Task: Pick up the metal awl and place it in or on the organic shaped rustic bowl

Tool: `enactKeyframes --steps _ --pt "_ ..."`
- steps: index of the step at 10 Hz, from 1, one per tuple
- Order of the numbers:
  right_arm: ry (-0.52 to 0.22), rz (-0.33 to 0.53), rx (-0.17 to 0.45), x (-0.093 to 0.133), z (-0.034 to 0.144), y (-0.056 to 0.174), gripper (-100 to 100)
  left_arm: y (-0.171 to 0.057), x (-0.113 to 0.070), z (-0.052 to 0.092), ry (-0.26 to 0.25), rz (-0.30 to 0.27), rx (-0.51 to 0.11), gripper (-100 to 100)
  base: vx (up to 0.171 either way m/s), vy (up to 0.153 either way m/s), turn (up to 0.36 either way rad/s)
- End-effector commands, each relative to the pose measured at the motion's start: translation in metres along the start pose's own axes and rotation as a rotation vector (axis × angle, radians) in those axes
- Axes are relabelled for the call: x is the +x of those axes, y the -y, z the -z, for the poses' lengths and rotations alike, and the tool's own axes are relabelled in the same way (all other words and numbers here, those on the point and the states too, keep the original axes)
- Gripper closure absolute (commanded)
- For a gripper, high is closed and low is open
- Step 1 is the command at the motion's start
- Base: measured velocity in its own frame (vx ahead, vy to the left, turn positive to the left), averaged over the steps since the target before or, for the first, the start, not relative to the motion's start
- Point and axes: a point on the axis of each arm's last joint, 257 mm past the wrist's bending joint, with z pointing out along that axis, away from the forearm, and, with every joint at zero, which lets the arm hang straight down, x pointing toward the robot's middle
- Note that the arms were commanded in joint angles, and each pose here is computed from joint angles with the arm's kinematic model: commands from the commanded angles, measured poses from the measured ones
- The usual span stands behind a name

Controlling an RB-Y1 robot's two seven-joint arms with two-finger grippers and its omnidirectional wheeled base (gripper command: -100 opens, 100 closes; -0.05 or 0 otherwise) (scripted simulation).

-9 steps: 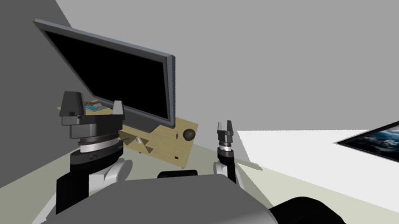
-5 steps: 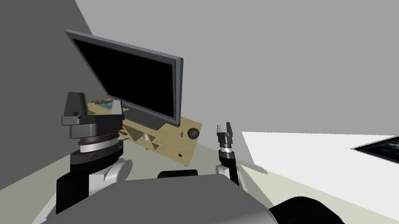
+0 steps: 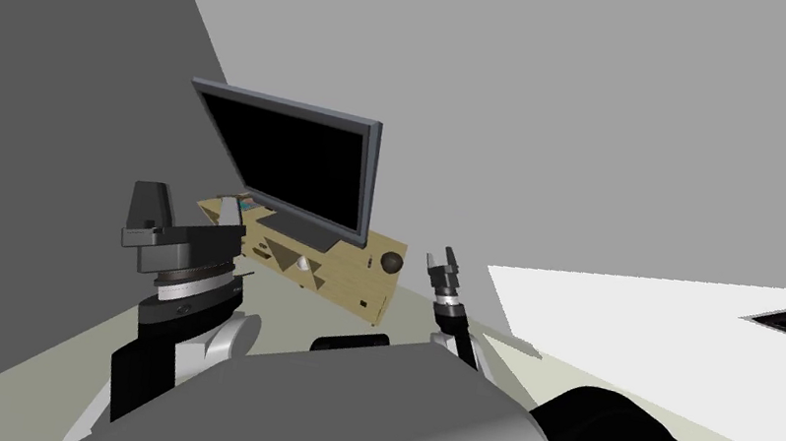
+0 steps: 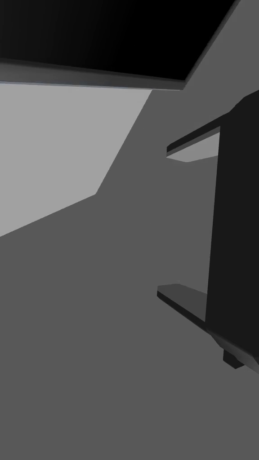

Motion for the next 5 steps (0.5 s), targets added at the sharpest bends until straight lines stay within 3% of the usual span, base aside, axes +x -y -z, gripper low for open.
enactKeyframes --steps 1,4,5 --pt "0.007 -0.031 0.024 -0.002 0.004 0.005 -100 0.0 0.0 0.0 0.0 0.0 0.0 0 -0.033 0.05 0.063" --pt "0.036 -0.098 0.105 -0.016 0.016 0.026 -100 0.0 0.0 0.0 0.0 0.0 0.0 0 -0.031 0.055 0.129" --pt "0.036 -0.104 0.105 -0.016 0.016 0.026 -100 0.0 0.0 0.0 0.0 0.0 0.0 0 -0.016 0.044 0.089"
